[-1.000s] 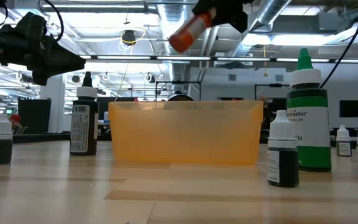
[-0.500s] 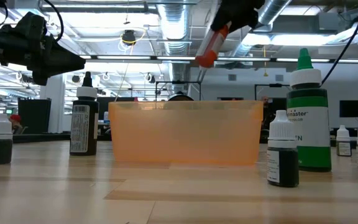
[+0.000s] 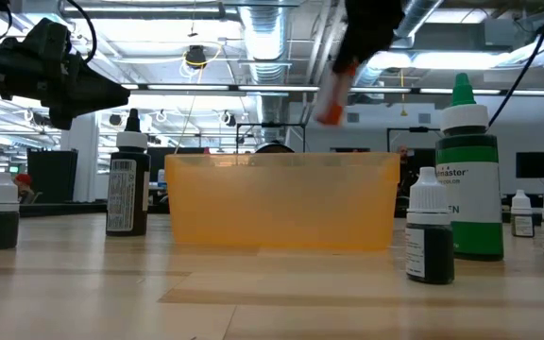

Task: Pick & Place food coloring
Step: Put the large orange food coloring bottle into the orange bin, then put the large red food coloring bottle into the orange bin

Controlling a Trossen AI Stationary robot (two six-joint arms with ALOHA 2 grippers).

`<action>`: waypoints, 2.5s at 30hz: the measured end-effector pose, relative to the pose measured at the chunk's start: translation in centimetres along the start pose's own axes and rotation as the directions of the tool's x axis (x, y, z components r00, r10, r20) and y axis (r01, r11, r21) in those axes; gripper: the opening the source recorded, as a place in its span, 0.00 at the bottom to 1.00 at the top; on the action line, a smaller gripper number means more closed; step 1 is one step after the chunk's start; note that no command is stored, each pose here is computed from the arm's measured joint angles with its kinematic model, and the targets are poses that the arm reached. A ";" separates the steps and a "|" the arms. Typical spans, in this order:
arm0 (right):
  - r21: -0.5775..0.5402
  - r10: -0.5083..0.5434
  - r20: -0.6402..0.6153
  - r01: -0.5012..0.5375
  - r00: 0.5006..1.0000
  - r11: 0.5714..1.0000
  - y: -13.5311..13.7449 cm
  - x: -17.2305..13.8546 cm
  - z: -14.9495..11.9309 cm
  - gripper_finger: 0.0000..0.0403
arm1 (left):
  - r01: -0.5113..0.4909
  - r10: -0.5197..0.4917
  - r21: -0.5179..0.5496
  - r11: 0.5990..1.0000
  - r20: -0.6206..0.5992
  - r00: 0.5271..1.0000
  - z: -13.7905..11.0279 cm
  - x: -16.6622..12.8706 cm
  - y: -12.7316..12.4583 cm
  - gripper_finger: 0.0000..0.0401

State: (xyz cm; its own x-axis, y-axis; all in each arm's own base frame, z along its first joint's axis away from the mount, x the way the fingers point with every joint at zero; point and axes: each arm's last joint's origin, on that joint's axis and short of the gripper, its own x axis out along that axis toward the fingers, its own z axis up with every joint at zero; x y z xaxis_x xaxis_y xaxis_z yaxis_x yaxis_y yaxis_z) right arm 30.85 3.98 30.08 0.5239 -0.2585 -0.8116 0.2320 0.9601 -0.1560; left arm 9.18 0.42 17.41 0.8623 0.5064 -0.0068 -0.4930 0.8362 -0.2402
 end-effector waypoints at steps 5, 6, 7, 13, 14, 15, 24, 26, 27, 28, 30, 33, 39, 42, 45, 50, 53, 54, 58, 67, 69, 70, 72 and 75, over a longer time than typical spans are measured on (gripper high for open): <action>-0.089 -0.047 -0.141 0.034 0.989 0.995 0.7 3.5 -0.6 0.38 | -0.001 0.001 -0.002 1.000 0.002 1.000 0.0 0.0 0.0 0.23; -0.099 -0.048 -0.146 0.034 0.988 0.995 1.0 4.1 -0.5 0.37 | 0.000 0.000 0.000 1.000 0.000 1.000 0.0 0.0 0.0 0.23; -0.115 -0.057 -0.153 0.039 0.987 0.993 1.2 4.6 -0.4 0.37 | 0.003 -0.003 -0.001 1.000 0.003 1.000 0.0 0.0 0.0 0.23; -0.187 -0.142 -0.207 0.104 0.968 0.977 1.5 7.2 0.1 0.39 | 0.012 -0.012 0.008 1.000 -0.011 1.000 -0.1 0.1 -0.1 0.23; -0.196 -0.157 -0.221 0.114 0.963 0.974 1.5 7.5 0.0 0.40 | 0.020 -0.020 0.008 1.000 -0.014 1.000 -0.1 0.2 -0.2 0.23; -0.198 -0.165 -0.228 0.120 0.960 0.973 1.4 7.7 0.1 0.40 | 0.022 -0.022 0.009 1.000 -0.016 1.000 -0.1 0.2 -0.2 0.23; -0.211 -0.175 -0.271 0.119 0.947 0.970 1.8 9.6 -0.2 0.39 | 0.023 -0.023 0.011 1.000 -0.018 1.000 -0.1 0.2 -0.2 0.23; -0.210 -0.175 -0.270 0.119 0.947 0.970 1.8 9.8 -0.2 0.38 | 0.023 -0.022 0.012 1.000 -0.018 1.000 -0.1 0.2 -0.2 0.23; -0.213 -0.177 -0.277 0.119 0.945 0.970 1.8 9.9 -0.3 0.38 | 0.023 -0.023 0.012 1.000 -0.018 1.000 -0.1 0.2 -0.2 0.23; -0.215 -0.179 -0.284 0.119 0.942 0.969 1.8 9.9 -0.4 0.39 | 0.023 -0.023 0.012 1.000 -0.018 1.000 -0.1 0.2 -0.2 0.23; -0.208 -0.178 -0.280 0.122 0.943 0.970 1.6 9.9 -0.3 0.40 | 0.023 -0.023 0.012 1.000 -0.018 1.000 -0.1 0.2 -0.2 0.23; -0.211 -0.183 -0.295 0.123 0.938 0.970 1.4 9.9 -0.4 0.42 | 0.022 -0.022 0.012 1.000 -0.018 1.000 -0.1 0.2 -0.2 0.23; -0.208 -0.192 -0.318 0.129 0.928 0.970 0.8 10.0 -0.5 0.42 | 0.022 -0.022 0.012 1.000 -0.018 1.000 -0.1 0.2 -0.2 0.23; -0.208 -0.194 -0.322 0.130 0.927 0.969 0.7 10.0 -0.5 0.42 | 0.022 -0.022 0.013 1.000 -0.018 1.000 -0.1 0.2 -0.2 0.23; -0.208 -0.194 -0.321 0.131 0.927 0.969 0.7 10.0 -0.5 0.42 | 0.022 -0.022 0.013 1.000 -0.018 1.000 -0.1 0.2 -0.2 0.23; -0.208 -0.194 -0.321 0.131 0.927 0.969 0.8 10.0 -0.5 0.45 | 0.022 -0.022 0.013 1.000 -0.018 1.000 -0.1 0.2 -0.2 0.23; -0.208 -0.194 -0.320 0.131 0.927 0.969 0.8 10.0 -0.5 0.46 | 0.022 -0.022 0.014 1.000 -0.018 1.000 -0.1 0.2 -0.2 0.23; -0.208 -0.194 -0.321 0.131 0.927 0.969 0.8 10.0 -0.5 0.46 | 0.022 -0.022 0.013 1.000 -0.018 1.000 -0.1 0.2 -0.2 0.23; -0.208 -0.194 -0.318 0.132 0.928 0.969 0.7 9.2 0.2 0.44 | 0.022 -0.022 0.014 1.000 -0.018 1.000 -0.1 0.2 -0.2 0.23; -0.271 -0.208 -0.352 0.114 0.913 0.956 -0.3 4.7 3.1 0.39 | 0.022 -0.022 0.014 1.000 -0.018 1.000 -0.1 0.2 -0.2 0.23; -0.280 -0.204 -0.337 0.109 0.919 0.954 -0.6 3.3 4.0 0.39 | 0.022 -0.022 0.014 1.000 -0.018 1.000 -0.1 0.2 -0.2 0.23; -0.278 -0.201 -0.330 0.109 0.922 0.954 -0.8 2.6 4.2 0.39 | 0.022 -0.022 0.013 1.000 -0.018 1.000 -0.1 0.2 -0.2 0.23; -0.260 -0.191 -0.298 0.113 0.935 0.959 -1.3 1.3 4.6 0.38 | 0.022 -0.022 0.014 1.000 -0.018 1.000 -0.1 0.2 -0.2 0.23; -0.227 -0.183 -0.264 0.124 0.947 0.966 -2.5 -0.7 4.6 0.38 | 0.022 -0.021 0.014 1.000 -0.018 1.000 -0.1 0.2 -0.2 0.23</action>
State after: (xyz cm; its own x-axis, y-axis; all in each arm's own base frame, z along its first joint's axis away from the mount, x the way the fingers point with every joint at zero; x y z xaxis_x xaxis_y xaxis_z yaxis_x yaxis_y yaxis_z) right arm 33.74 1.27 33.61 0.2374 -0.3928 -0.8885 0.1025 0.9196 -0.3792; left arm 9.45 0.32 17.33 0.8745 0.4846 -0.0195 -0.4759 0.8498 -0.2264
